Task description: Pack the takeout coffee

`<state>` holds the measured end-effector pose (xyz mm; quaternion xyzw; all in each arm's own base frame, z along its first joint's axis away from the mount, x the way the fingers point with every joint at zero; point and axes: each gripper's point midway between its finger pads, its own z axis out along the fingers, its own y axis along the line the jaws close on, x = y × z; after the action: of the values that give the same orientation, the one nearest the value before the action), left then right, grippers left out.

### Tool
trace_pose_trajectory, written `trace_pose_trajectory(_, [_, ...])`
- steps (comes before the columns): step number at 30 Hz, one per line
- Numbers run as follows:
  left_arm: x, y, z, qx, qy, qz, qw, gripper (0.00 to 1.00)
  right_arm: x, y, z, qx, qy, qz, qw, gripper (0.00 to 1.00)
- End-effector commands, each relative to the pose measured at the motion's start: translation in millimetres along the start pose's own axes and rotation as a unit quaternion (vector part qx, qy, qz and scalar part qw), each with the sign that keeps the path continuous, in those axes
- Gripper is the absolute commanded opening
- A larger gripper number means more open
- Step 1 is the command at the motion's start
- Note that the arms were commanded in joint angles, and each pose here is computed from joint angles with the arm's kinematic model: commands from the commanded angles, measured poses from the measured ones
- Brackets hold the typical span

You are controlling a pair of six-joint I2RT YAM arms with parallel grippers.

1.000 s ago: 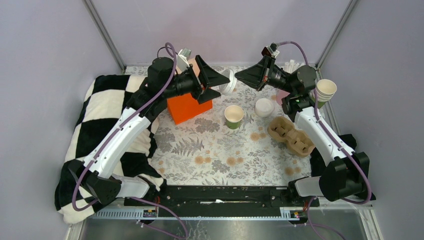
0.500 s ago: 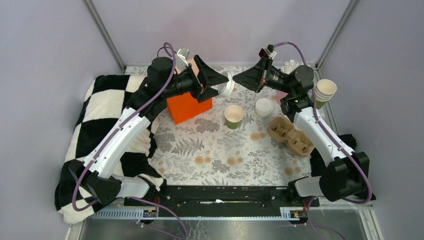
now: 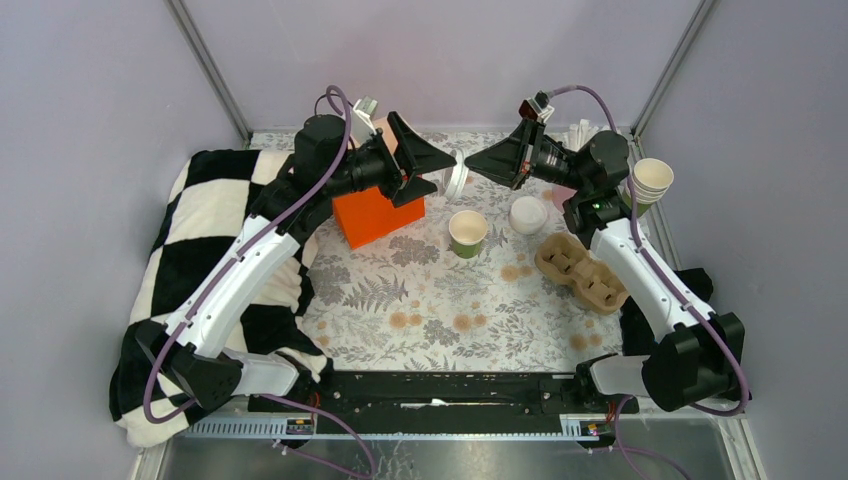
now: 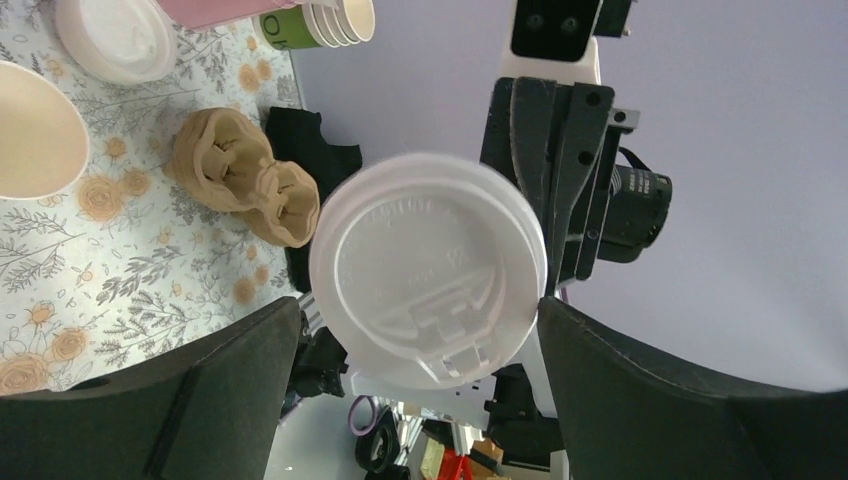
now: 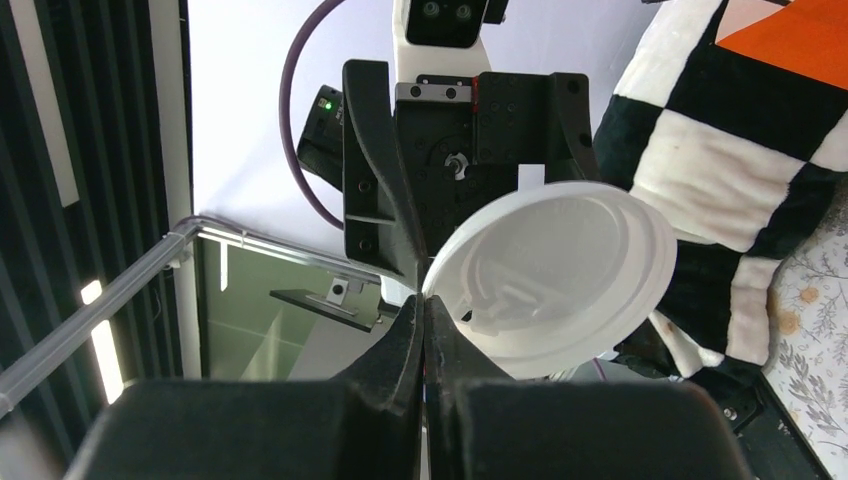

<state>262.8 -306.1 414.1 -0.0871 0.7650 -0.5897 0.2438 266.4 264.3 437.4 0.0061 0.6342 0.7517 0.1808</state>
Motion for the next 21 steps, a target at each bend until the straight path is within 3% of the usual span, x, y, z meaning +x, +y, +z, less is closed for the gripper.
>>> trace_pose_trajectory(1, [-7.9, -28.2, -15.8, 0.027, -0.031, 0.034, 0.999, 0.92, 17.6, 19.8, -2.3, -0.011, 0.019, -0.043, 0.999, 0.00])
trace_pose_trajectory(16, [-0.6, -25.7, -12.7, 0.028, -0.014, 0.027, 0.999, 0.94, 15.8, 14.3, -1.6, -0.008, 0.016, -0.039, 0.999, 0.00])
trace_pose_trajectory(21, [2.1, -22.6, -11.0, 0.028, -0.008, 0.024, 0.999, 0.99, 15.6, 17.7, -1.3, -0.013, 0.016, -0.043, 0.999, 0.00])
